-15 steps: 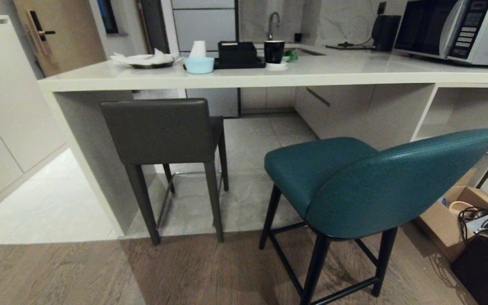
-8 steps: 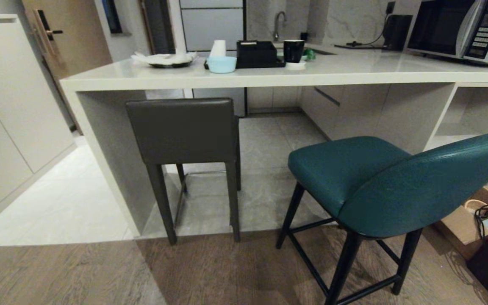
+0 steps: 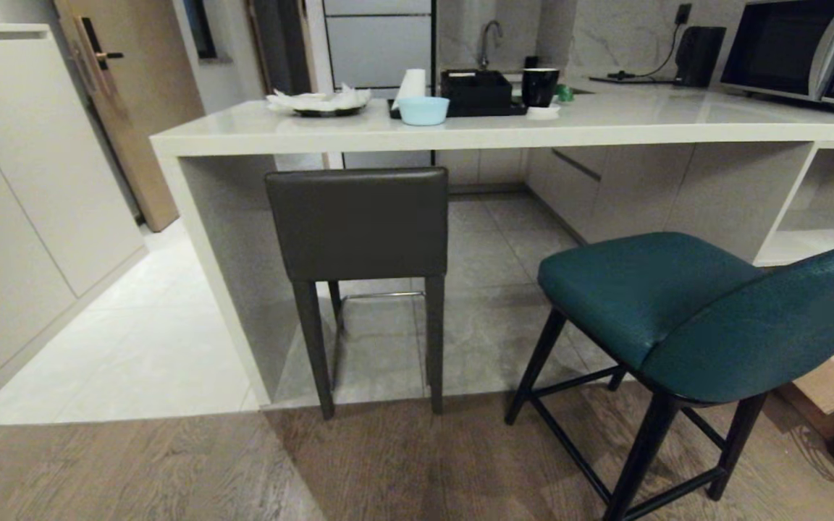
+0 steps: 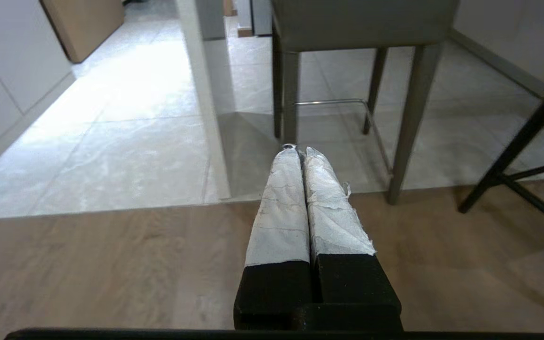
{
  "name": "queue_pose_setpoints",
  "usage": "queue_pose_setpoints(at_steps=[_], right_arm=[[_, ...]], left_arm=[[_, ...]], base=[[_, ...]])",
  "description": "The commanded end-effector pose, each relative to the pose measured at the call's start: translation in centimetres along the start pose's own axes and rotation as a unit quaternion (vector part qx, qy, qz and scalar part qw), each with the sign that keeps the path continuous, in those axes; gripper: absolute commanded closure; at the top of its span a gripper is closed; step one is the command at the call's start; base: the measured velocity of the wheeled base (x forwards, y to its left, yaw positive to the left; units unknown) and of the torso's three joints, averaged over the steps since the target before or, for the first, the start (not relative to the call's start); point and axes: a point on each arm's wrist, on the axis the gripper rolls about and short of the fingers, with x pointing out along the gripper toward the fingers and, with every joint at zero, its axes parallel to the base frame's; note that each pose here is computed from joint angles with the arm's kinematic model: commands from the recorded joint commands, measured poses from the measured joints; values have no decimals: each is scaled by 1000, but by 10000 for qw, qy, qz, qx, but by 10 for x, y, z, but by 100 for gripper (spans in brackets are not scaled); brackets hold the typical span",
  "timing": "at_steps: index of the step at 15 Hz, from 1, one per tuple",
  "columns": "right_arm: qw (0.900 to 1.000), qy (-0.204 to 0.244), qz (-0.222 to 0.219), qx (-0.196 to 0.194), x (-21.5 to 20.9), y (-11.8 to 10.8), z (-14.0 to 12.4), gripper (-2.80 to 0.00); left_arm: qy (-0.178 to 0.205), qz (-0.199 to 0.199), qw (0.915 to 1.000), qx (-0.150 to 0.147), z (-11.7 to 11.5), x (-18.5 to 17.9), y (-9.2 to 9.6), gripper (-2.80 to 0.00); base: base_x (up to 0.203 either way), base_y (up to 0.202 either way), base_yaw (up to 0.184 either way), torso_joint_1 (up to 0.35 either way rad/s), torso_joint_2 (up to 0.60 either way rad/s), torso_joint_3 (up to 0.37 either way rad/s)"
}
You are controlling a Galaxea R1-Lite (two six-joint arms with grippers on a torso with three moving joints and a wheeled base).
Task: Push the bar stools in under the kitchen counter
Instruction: Pull the gray chair out from under the dining table
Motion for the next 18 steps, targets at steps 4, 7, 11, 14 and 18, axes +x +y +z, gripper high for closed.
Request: queue_pose_setpoints(at_steps=[4,7,11,14,18], right_arm=[[10000,6,3,-4,0,0,0,0],[10000,6,6,-4,0,0,0,0],[10000,6,3,-4,0,0,0,0],[10000,6,5,-4,0,0,0,0],[10000,6,3,-4,0,0,0,0]], left_arm=[[101,-1,9999,0,-5,1,0,0],[98,-5,10000,-8,-5,1,0,0],[98,4,9999,-43,-5,1,0,0],[98,4,9999,-46,-5,1,0,0],[98,4,9999,-46,-5,1,0,0]], base=[[0,198,-2,1,0,2],[0,192,-3,0,-3,4],[0,49,-1,4,1,2],[0,0,0,0,0,0],[131,0,-1,2,2,2]])
